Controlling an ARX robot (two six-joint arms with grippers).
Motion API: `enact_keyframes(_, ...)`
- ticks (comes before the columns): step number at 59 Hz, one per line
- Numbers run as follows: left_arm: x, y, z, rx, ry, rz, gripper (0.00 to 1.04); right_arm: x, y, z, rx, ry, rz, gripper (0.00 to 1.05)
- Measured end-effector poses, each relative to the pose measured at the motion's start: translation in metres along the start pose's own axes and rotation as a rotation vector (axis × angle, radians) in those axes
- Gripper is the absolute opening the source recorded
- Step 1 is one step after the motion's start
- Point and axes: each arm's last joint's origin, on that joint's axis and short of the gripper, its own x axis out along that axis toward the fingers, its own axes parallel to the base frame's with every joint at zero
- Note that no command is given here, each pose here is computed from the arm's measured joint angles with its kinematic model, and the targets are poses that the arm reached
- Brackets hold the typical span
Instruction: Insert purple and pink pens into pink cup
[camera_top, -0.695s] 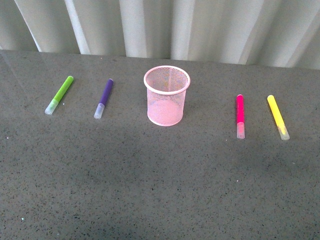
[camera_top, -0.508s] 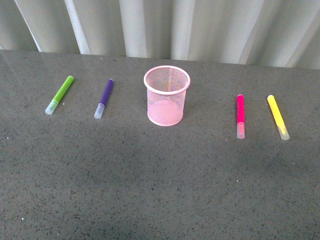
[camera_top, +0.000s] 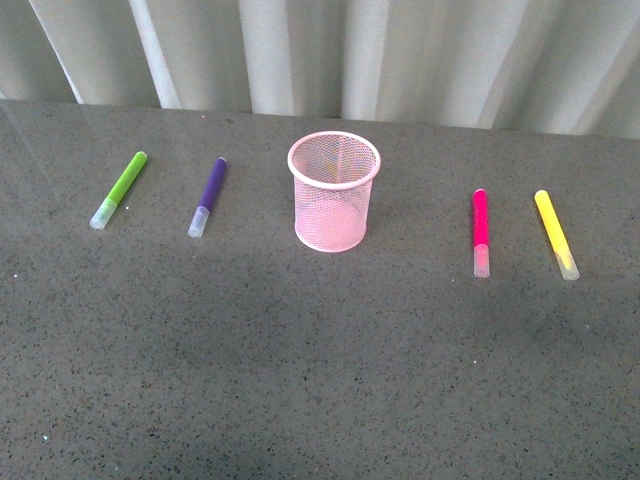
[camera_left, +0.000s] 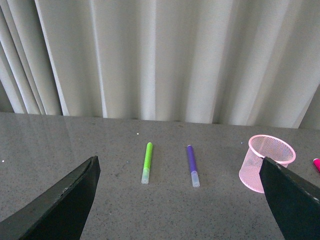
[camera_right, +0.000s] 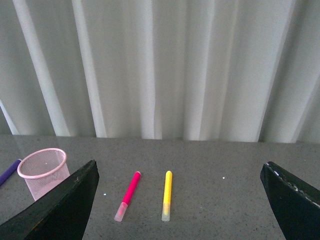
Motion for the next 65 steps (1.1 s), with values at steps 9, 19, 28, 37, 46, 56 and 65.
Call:
enact_keyframes(9, 0.0, 0.0, 0.0, 0.0, 0.0, 0.0, 0.98, 0.0, 0.0, 0.0, 0.0, 0.0, 0.0, 0.98)
enact_keyframes(19, 0.0, 0.0, 0.0, 0.0, 0.0, 0.0, 0.98, 0.0, 0.0, 0.0, 0.0, 0.0, 0.0, 0.98)
enact_keyframes(28, 0.0, 0.0, 0.0, 0.0, 0.0, 0.0, 0.98, 0.0, 0.0, 0.0, 0.0, 0.0, 0.0, 0.98)
enact_keyframes(37, 0.0, 0.0, 0.0, 0.0, 0.0, 0.0, 0.98, 0.0, 0.0, 0.0, 0.0, 0.0, 0.0, 0.98)
enact_keyframes(46, 0.0, 0.0, 0.0, 0.0, 0.0, 0.0, 0.98, 0.0, 0.0, 0.0, 0.0, 0.0, 0.0, 0.98)
enact_keyframes(56, 0.009, -0.001, 0.003, -0.141, 0.211, 0.129, 0.98, 0.0, 0.0, 0.0, 0.0, 0.0, 0.0, 0.98)
enact_keyframes(65, 0.05, -0.009, 0.038, -0.153, 0.144, 0.048, 0.98, 0.0, 0.0, 0.0, 0.0, 0.0, 0.0, 0.98)
